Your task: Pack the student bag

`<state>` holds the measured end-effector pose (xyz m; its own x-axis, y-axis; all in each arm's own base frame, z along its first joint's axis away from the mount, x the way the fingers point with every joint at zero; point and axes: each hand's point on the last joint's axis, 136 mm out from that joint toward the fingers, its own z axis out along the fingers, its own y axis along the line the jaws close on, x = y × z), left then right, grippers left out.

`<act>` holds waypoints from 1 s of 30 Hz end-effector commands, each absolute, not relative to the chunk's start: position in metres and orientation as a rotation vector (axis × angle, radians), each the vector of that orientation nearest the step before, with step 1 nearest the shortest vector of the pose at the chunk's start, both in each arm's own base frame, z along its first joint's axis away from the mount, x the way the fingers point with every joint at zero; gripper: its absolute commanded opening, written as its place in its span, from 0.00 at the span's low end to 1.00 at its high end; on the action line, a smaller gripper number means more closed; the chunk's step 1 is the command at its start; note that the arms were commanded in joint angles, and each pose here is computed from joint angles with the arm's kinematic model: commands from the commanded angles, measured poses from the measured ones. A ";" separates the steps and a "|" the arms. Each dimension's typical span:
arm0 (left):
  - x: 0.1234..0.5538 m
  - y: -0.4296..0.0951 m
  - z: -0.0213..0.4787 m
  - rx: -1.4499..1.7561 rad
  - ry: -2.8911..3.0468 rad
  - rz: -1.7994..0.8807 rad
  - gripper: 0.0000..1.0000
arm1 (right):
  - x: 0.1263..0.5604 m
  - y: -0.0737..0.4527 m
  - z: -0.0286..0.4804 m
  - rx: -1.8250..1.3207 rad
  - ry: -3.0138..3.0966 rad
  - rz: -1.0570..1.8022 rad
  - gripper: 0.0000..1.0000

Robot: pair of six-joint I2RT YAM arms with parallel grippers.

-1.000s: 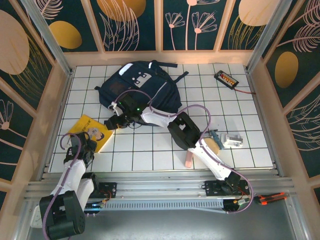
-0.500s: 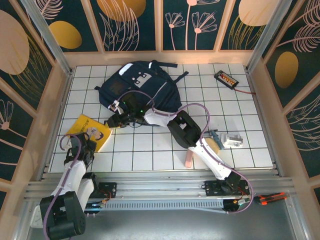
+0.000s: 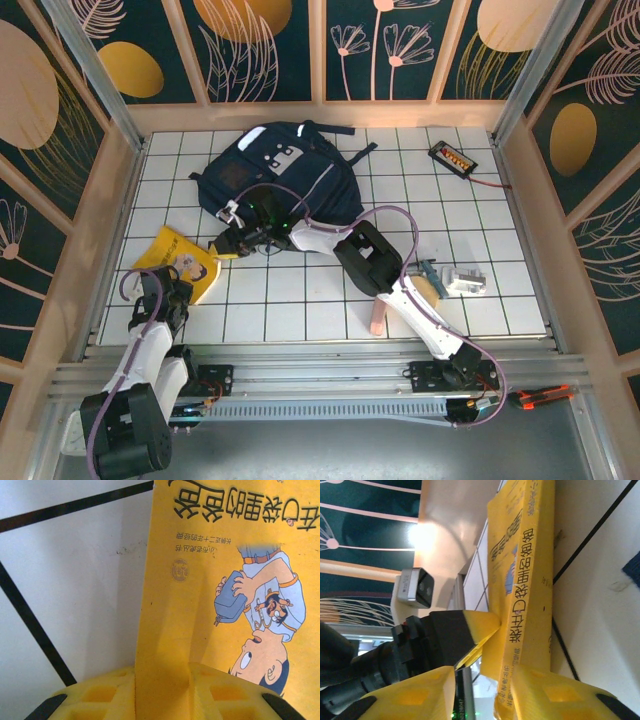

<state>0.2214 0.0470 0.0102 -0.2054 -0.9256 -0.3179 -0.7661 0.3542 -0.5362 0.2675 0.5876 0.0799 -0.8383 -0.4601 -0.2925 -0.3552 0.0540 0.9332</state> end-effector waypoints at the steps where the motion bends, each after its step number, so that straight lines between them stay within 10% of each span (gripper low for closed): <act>1: 0.198 -0.005 -0.025 -1.469 2.221 -0.618 0.29 | 0.152 0.594 0.064 0.923 -1.929 -1.712 0.36; 13: 0.197 -0.007 -0.025 -1.450 2.236 -0.623 0.30 | 0.149 0.592 0.019 0.841 -2.028 -1.551 0.52; 30: 0.200 -0.013 -0.023 -1.391 2.248 -0.665 0.30 | 0.184 0.594 -0.026 1.036 -2.406 -1.321 0.42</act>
